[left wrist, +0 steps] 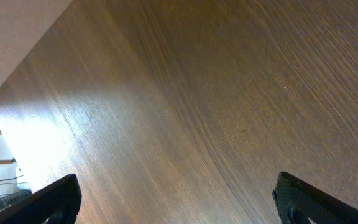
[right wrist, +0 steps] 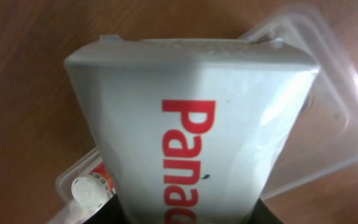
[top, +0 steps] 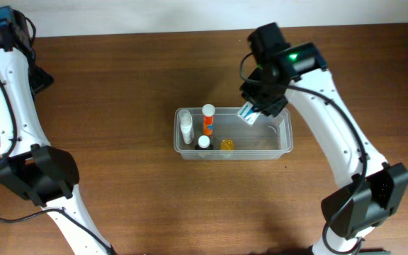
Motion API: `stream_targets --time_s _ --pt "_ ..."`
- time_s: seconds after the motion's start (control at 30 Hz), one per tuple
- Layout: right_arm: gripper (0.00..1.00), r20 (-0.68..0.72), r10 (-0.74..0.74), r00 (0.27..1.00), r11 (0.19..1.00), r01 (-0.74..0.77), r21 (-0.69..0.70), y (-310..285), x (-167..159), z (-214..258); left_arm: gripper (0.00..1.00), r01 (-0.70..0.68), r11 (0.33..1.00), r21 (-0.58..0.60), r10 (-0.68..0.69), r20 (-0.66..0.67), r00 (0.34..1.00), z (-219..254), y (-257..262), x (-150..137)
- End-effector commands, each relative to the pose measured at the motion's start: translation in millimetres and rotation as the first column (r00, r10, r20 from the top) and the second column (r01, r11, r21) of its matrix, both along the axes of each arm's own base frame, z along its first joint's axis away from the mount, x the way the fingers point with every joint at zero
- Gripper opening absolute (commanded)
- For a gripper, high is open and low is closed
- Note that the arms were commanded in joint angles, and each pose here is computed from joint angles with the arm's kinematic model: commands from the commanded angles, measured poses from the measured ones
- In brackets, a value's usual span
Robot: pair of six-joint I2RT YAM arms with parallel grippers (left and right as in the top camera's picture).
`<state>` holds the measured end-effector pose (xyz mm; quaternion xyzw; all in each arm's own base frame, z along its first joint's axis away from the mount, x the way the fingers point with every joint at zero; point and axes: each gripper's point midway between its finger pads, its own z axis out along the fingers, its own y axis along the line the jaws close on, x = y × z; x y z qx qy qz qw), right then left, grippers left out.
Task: Pack container
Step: 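Lift the Panadol box and carry it over the container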
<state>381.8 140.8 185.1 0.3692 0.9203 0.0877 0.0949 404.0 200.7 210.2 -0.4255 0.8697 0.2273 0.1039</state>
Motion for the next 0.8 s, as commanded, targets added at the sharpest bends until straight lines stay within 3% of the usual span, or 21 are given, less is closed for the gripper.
stream_targets --time_s 0.0,0.2,0.77 --pt "0.36 -0.006 -0.183 0.983 0.983 0.183 -0.024 -4 -3 -7 1.00 0.008 1.000 0.018 -0.008 0.007 1.000 5 1 2" --pt "0.34 -0.053 -0.291 0.955 0.957 0.290 -0.027 -8 -11 -22 0.99 0.008 1.000 0.018 -0.008 0.007 1.000 5 1 2" --pt "0.31 -0.095 -0.426 0.900 0.905 0.425 -0.026 -10 -18 -76 1.00 0.008 1.000 0.018 -0.008 0.007 1.000 5 1 2"
